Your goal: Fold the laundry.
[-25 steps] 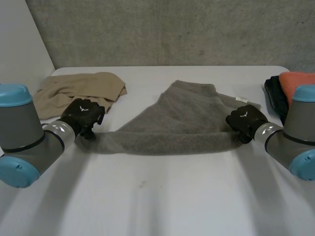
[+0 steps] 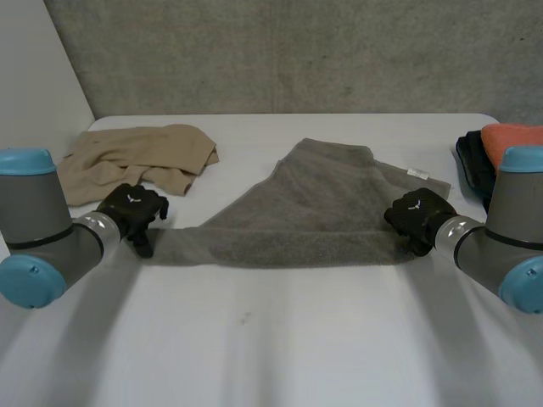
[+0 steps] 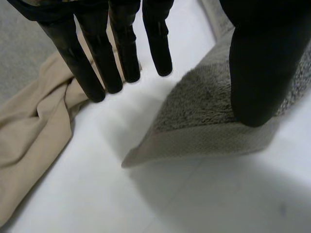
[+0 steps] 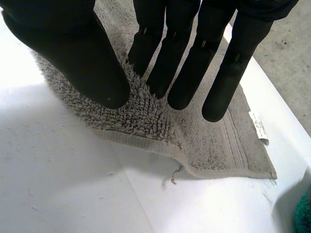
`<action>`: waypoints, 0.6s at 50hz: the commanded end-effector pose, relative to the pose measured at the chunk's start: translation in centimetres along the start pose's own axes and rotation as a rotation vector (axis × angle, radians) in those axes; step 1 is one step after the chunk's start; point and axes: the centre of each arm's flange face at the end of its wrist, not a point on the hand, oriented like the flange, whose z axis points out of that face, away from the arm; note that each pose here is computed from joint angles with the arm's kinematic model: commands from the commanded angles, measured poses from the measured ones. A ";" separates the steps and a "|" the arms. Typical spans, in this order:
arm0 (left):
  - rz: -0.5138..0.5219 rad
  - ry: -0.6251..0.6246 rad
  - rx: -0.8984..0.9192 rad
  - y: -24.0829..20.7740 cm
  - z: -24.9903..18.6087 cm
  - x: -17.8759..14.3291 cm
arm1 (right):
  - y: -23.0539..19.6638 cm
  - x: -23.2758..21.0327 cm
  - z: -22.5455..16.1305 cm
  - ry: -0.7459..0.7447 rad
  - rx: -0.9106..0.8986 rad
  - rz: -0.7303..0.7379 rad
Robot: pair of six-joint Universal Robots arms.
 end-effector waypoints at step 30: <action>0.038 -0.200 0.418 -12.1 -2.6 -3.0 | -7.3 -17.6 -16.3 -0.568 -0.034 0.221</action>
